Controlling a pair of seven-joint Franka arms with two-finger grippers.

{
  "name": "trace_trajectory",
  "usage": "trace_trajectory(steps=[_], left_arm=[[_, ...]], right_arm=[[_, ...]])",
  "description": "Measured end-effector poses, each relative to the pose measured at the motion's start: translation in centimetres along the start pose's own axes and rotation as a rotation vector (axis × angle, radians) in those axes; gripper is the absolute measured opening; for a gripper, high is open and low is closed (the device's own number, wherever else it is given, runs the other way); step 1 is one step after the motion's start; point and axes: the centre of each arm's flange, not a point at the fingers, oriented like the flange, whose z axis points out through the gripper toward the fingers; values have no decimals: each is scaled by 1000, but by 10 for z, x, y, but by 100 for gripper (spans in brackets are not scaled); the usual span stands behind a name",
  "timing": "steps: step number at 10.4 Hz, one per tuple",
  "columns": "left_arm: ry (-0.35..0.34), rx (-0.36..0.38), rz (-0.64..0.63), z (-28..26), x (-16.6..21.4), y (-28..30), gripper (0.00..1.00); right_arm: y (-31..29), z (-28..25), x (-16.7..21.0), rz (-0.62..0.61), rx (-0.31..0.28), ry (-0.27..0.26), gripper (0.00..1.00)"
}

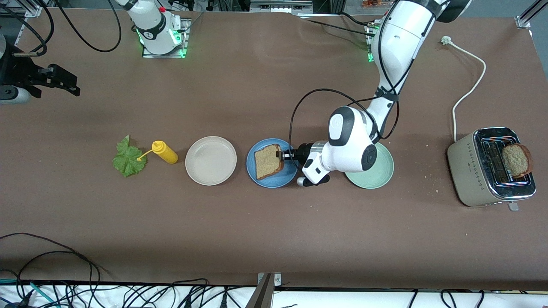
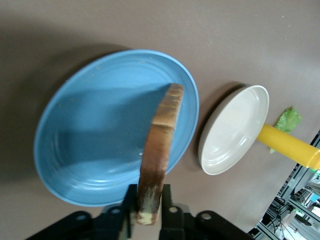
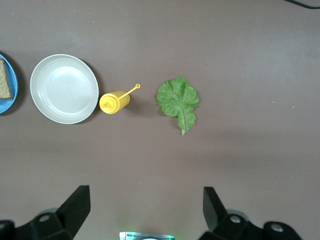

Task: Make sandwich in blue plate with both arms
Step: 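Carry the bread slice with the left gripper onto the blue plate, then open the left gripper and withdraw it toward the toaster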

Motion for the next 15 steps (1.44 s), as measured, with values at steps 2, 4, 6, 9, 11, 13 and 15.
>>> trace_trajectory(steps=[2,4,6,9,11,13,15], left_arm=[[14,14,33,-3,10,-15,48],[25,27,50,-7,18,-27,75],[62,33,45,-26,30,-36,100],[160,174,148,-85,48,-44,100],[260,240,212,-173,47,-37,100],[348,330,256,-271,21,-36,100],[386,434,294,-329,-22,-38,100]], right_arm=[[0,0,0,0,0,0,100],[0,0,0,0,0,0,100],[0,0,0,0,0,0,100],[0,0,0,0,1,0,100],[2,2,1,5,1,-4,100],[9,21,10,12,4,-44,100],[17,71,32,7,15,-136,100]])
